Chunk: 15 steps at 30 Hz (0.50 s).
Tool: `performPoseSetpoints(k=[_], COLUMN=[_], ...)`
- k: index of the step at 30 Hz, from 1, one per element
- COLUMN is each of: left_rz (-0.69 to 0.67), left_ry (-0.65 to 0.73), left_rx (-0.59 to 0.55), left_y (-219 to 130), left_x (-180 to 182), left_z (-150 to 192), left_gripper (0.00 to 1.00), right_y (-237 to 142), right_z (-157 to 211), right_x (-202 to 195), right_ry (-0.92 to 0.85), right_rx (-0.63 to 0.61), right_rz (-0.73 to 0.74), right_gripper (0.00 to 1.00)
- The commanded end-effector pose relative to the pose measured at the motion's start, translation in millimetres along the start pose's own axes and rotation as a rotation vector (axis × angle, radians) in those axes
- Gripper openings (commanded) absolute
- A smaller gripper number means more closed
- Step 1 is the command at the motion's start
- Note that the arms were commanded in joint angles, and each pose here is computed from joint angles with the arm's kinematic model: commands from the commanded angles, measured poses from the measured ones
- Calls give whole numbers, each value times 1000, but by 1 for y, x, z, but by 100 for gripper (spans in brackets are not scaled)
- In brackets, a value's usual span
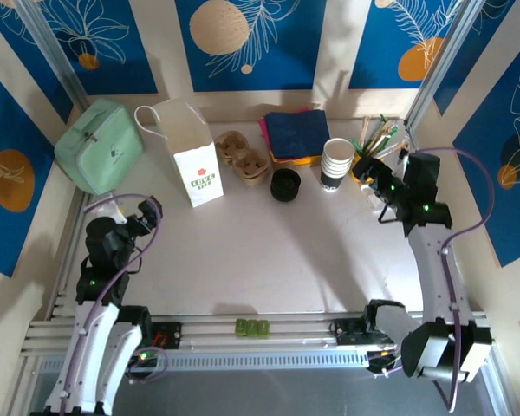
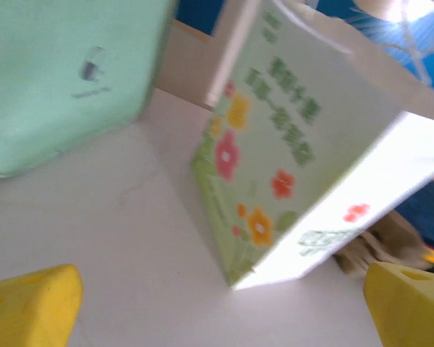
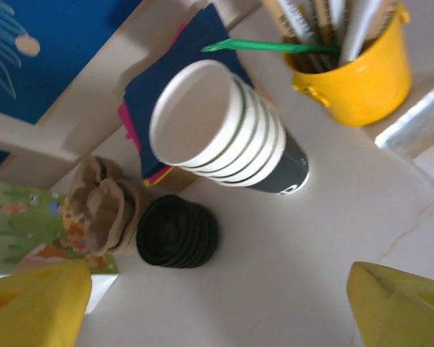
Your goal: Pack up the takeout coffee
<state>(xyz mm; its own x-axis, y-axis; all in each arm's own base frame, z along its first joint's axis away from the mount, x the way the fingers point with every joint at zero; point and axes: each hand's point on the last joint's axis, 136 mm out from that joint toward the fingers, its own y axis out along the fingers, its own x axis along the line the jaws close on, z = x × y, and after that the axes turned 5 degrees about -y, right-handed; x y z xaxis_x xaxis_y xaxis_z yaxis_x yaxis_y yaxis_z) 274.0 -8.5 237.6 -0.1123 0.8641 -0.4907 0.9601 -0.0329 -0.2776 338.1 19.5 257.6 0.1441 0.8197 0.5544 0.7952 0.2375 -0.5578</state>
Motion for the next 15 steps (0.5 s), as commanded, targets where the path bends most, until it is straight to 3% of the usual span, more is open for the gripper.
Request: performPoseSetpoints(k=[1,6,15], left_rz=[153,245,277], left_ry=[-12,51,91], left_rx=[167,224,217], left_y=[-15,-30,-39], left_x=[-37,-67,-75], left_z=[8,-8,-15], left_gripper=[99,99,99], right_y=[3,28,80], right_z=[19,-5,-47], right_x=[12,20,11], right_ry=[-18,-70,-89], right_rx=[179,183,221], right_rz=[36,126,251], right_gripper=[87,84,74])
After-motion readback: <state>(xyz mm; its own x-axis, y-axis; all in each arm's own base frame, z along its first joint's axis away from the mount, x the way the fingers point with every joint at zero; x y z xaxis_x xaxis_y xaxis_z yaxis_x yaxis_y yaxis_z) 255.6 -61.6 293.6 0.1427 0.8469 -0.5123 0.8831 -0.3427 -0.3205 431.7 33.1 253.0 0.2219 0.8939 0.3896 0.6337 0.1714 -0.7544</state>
